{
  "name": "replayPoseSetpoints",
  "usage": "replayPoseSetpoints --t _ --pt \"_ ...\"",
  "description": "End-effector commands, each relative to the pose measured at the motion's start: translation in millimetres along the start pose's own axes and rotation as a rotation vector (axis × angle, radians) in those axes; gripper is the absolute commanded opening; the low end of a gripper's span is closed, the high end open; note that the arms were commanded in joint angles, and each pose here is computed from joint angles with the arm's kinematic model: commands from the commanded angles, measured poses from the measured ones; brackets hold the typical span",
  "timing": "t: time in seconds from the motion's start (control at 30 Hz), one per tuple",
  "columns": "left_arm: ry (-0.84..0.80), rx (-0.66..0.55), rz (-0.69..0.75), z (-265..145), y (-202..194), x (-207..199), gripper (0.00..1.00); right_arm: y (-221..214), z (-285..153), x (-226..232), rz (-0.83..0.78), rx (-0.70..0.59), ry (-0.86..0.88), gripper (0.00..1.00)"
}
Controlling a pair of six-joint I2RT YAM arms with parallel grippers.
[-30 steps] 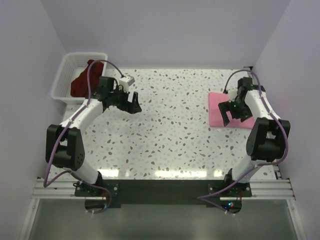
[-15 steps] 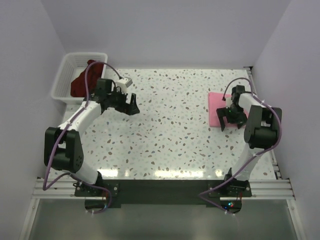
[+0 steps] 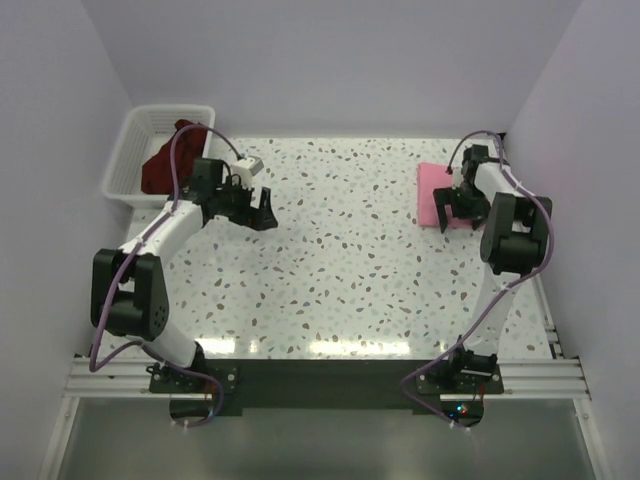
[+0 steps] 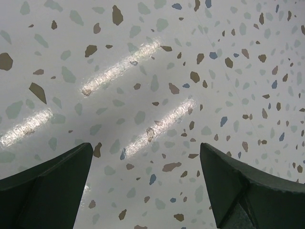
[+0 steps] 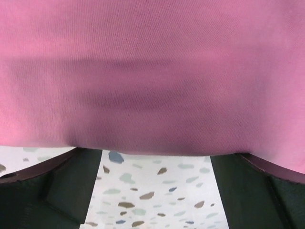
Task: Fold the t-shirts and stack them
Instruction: Neatly place the folded tshirt to the corner, then reset both grippers
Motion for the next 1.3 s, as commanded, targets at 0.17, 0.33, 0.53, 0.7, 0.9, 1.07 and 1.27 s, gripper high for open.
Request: replayPoseSetpoints --t 0.17,0.33,0.53,0.7,0.9,1.07,1.27 --pt "-0.015 -0.006 0.018 4 10 6 1.00 59 37 -33 -0.008 -0.090 -0.110 0.99" --pt "-0.018 -0.001 0.017 6 13 7 1.00 85 38 -48 -0.017 -0.117 -0.146 0.99" --pt "-0.015 0.002 0.014 5 12 12 1.00 103 42 -58 -0.019 -0.137 -0.180 0.99" --pt "-0.019 0.005 0.014 5 12 13 1.00 108 30 -59 -0.038 -0.169 -0.175 0.99" --pt "-0.008 -0.068 0.089 -6 41 8 1.00 107 -21 -55 -0.086 -0.255 -0.152 0.99" --pt "0.091 -0.227 0.238 -43 114 -3 1.00 122 -131 -45 -0.136 -0.482 -0.115 0.99" --pt "0.071 -0.348 0.231 -67 142 -22 1.00 113 -210 -7 -0.256 -0.582 -0.066 0.99"
Point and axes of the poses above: each gripper's point midway between its finger pads, its own z axis out along the fingers, its own x axis along the line the jaws close on, y = z × x, the point moved 4 cm from there along -z, back along the fingers, and after that the axes turned 11 degrees about -z, right-handed, at the moved point
